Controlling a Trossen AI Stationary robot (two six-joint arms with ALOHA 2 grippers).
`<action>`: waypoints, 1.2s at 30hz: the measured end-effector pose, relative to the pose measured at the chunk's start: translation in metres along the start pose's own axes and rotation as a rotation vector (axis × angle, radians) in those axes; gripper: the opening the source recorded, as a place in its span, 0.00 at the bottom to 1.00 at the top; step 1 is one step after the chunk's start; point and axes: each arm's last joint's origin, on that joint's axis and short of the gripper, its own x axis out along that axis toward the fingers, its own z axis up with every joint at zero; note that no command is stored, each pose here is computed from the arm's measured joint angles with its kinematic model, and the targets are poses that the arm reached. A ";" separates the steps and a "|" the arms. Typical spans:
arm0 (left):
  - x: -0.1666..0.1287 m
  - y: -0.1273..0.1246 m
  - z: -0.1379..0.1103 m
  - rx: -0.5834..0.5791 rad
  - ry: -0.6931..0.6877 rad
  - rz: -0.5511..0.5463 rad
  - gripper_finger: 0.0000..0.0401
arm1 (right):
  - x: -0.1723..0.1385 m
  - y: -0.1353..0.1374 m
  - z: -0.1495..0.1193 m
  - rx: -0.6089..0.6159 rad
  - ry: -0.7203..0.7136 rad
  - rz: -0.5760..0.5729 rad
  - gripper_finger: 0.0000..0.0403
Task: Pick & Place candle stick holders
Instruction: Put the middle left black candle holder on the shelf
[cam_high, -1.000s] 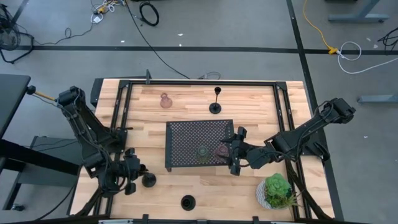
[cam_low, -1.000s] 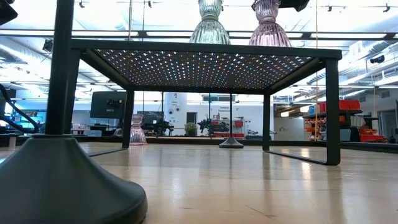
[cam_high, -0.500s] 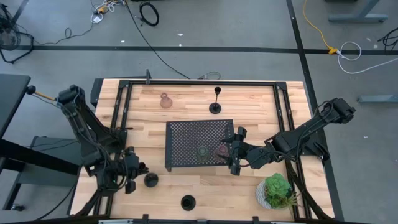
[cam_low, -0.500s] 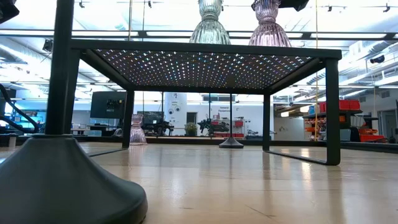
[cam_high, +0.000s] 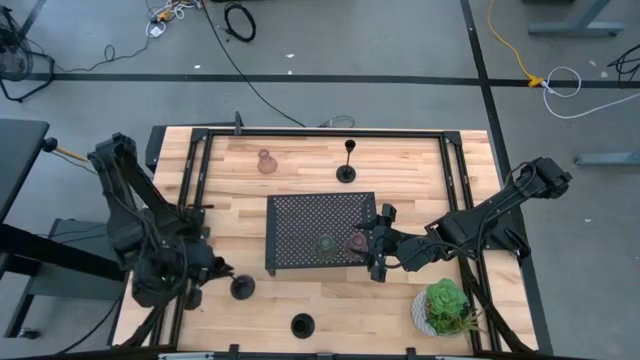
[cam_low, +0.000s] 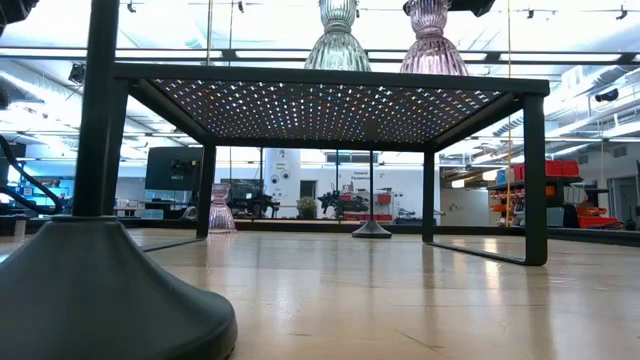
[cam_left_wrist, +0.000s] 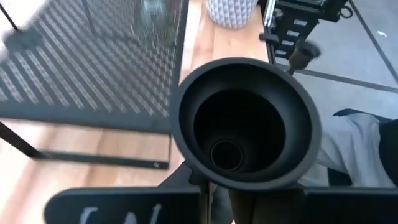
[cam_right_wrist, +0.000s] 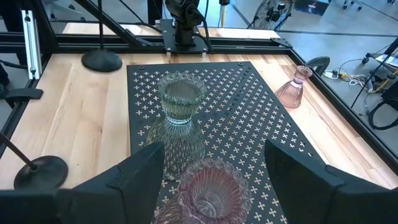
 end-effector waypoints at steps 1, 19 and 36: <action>-0.005 0.000 0.006 0.011 -0.010 0.007 0.06 | 0.000 0.000 0.000 0.000 0.000 0.000 0.69; -0.034 0.015 0.079 0.190 -0.169 0.146 0.06 | 0.000 0.000 0.001 -0.003 -0.009 0.002 0.69; -0.017 0.044 0.103 0.176 -0.203 0.379 0.06 | 0.000 0.000 0.002 -0.032 -0.024 -0.029 0.69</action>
